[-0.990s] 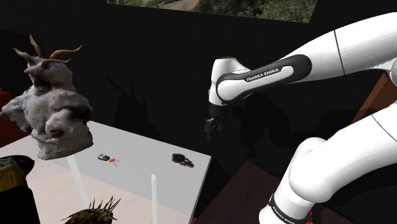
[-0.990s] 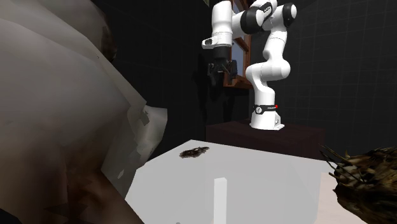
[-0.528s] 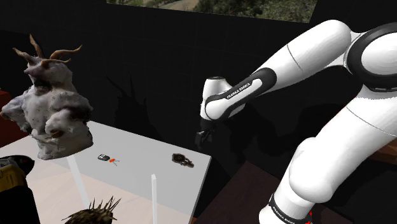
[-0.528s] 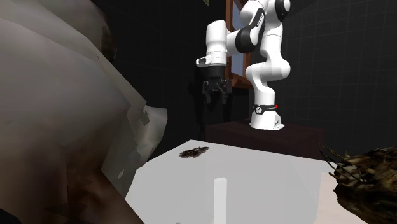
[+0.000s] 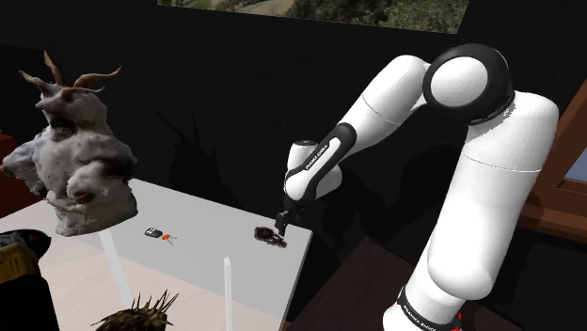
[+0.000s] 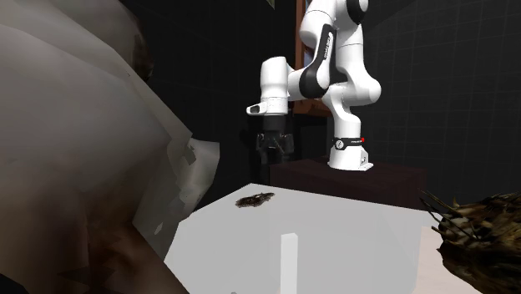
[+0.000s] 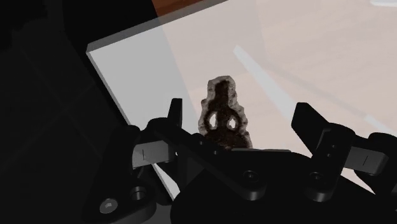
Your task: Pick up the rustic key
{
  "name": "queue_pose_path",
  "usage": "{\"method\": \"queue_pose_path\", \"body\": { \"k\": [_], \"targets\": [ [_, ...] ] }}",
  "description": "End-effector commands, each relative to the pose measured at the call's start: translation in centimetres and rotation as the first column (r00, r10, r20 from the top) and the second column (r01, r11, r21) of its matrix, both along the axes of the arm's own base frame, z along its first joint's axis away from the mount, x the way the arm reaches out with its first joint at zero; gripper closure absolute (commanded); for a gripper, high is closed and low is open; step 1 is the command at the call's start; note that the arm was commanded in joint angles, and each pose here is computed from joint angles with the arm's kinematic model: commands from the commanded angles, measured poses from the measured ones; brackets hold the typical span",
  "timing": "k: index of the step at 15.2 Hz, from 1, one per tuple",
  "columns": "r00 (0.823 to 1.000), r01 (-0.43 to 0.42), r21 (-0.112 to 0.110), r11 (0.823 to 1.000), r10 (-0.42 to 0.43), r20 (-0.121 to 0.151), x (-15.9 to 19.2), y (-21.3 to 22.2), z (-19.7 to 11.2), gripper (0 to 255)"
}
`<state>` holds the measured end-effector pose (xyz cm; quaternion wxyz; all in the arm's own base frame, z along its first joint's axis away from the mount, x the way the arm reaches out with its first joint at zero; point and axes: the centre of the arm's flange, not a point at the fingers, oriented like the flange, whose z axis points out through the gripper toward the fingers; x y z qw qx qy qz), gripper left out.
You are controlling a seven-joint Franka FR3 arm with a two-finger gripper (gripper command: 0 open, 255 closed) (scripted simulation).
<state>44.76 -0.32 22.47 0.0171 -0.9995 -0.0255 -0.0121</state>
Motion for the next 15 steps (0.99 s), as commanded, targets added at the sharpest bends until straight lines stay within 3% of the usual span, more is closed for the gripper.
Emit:
{"method": "queue_pose_path", "body": {
  "k": [1,12,13,15],
  "targets": [
    [1.000,0.004,0.006,1.000,-0.004,0.010,1.0,0.0,-2.4,0],
    [1.000,0.007,0.012,1.000,-0.008,0.016,1.8,0.0,-8.3,0],
    [1.000,0.007,0.012,1.000,-0.008,0.016,1.8,0.0,-8.4,255],
    [1.000,0.007,0.012,1.000,-0.008,0.016,1.8,0.0,-8.4,255]
  ]
}}
